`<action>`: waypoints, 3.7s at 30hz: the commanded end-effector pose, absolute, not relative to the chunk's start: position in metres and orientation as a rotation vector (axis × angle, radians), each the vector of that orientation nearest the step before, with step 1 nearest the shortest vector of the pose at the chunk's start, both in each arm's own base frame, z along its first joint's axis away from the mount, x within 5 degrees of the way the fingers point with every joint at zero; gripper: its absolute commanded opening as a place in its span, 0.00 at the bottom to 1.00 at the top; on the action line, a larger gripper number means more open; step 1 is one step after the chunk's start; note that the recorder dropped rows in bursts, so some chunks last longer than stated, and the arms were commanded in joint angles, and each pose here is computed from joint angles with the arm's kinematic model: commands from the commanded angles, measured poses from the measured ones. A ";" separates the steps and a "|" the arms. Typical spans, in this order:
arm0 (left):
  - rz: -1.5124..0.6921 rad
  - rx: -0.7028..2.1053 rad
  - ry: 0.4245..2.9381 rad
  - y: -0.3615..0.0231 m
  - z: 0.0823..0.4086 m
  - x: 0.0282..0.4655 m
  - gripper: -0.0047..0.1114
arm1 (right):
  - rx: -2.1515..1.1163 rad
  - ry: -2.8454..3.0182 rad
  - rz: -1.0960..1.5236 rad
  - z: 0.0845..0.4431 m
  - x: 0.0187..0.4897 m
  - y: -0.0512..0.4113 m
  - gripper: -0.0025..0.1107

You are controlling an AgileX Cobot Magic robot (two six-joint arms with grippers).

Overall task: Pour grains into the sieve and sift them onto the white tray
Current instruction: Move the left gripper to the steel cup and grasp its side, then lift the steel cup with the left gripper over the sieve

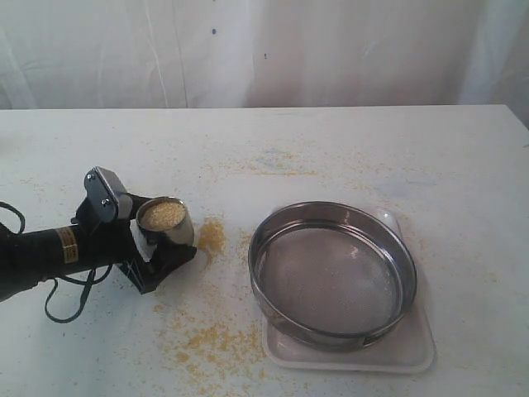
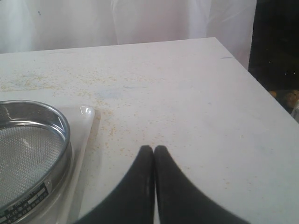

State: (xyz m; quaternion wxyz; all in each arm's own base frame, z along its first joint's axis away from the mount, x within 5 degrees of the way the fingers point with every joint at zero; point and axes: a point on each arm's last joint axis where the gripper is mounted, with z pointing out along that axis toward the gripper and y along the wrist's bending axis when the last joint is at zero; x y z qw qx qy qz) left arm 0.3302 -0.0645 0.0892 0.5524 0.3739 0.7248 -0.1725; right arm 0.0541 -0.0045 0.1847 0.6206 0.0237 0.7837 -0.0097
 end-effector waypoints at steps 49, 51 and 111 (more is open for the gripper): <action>-0.390 0.956 1.557 -0.073 0.115 0.362 0.04 | 0.047 1.795 -0.017 0.185 0.054 -0.004 0.02; -0.414 0.915 1.555 -0.073 0.128 0.362 0.04 | 0.047 1.795 -0.017 0.185 0.054 -0.004 0.02; -0.724 0.891 1.725 -0.220 0.210 0.285 0.04 | 0.047 1.795 -0.017 0.185 0.054 -0.004 0.02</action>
